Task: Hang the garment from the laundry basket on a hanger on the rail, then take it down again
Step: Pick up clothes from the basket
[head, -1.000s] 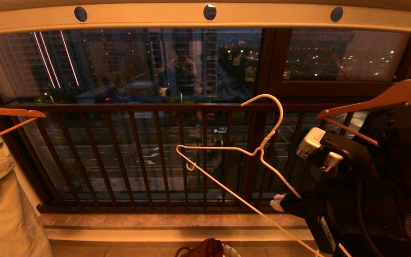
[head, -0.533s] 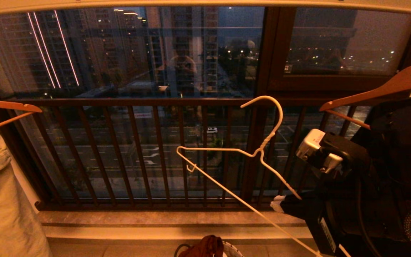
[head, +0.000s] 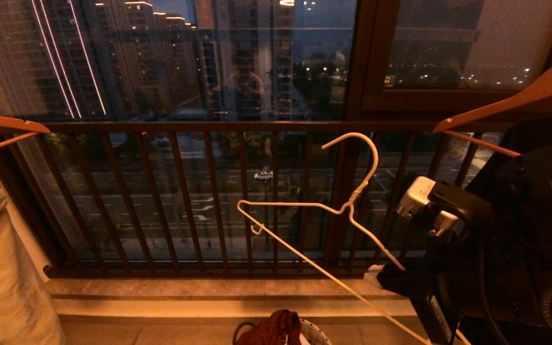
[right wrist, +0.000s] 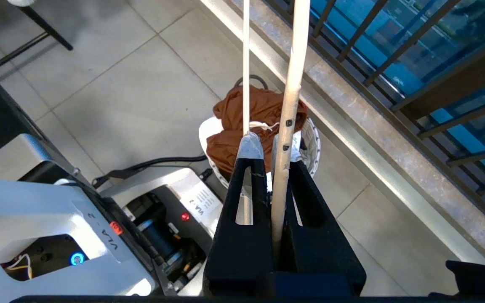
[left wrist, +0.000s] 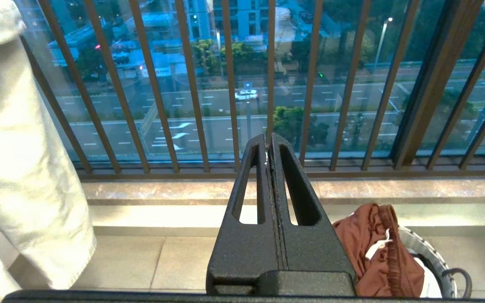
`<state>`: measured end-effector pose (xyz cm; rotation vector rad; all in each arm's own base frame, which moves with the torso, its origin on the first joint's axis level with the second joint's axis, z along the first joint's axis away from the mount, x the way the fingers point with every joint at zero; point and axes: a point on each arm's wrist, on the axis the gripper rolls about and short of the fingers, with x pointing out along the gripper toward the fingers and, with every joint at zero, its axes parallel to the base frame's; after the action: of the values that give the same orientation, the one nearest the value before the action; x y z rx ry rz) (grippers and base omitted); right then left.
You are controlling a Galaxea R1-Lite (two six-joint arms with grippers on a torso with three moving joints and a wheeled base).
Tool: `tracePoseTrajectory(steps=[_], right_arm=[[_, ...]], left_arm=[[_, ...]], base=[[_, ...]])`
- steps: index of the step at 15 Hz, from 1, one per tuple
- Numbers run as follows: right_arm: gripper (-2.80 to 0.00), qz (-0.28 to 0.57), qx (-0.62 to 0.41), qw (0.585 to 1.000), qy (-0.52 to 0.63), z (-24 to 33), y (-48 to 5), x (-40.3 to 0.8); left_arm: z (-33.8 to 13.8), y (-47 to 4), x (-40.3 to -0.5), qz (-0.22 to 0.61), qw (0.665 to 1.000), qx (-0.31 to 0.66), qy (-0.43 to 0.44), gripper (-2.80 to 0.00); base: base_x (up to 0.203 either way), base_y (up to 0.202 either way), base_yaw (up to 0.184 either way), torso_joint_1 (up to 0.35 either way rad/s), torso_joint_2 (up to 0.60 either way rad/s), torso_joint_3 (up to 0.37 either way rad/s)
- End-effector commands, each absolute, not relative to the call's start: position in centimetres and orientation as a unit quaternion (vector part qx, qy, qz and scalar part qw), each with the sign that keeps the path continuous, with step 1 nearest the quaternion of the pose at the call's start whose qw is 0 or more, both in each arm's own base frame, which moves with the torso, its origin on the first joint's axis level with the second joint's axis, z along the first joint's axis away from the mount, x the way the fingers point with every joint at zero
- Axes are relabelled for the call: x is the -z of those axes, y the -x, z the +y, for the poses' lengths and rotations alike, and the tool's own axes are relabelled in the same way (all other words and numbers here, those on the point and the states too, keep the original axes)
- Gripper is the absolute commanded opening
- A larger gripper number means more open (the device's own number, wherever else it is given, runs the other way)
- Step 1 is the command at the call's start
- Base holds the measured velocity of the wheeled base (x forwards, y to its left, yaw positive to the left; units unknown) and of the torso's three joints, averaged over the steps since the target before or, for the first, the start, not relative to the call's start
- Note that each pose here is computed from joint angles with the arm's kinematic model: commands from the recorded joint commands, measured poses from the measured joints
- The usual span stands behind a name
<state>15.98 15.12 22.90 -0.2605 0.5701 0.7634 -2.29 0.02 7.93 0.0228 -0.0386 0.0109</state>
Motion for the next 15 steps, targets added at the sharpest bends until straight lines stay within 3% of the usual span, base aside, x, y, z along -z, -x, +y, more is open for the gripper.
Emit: tracePoseTrajectory(steps=[1,15], right_arm=[[-2.80,0.273,-0.367,0.880,0.126,15.14,-15.98,-22.93],[-2.80,0.276,-0.360,0.882,0.130,14.65,-15.55,-22.56]], left_arm=[[0.02,2.20,-7.64,-0.014,1.000,-0.006,-0.011,-2.80],[0.02,2.20,-7.64,-0.014,1.000,-0.006,-0.011,-2.80]], base=[[0.000,0.000,0.000,-0.163,0.35,0.183],[0.000,0.000,0.000,-0.202,0.47,0.269]])
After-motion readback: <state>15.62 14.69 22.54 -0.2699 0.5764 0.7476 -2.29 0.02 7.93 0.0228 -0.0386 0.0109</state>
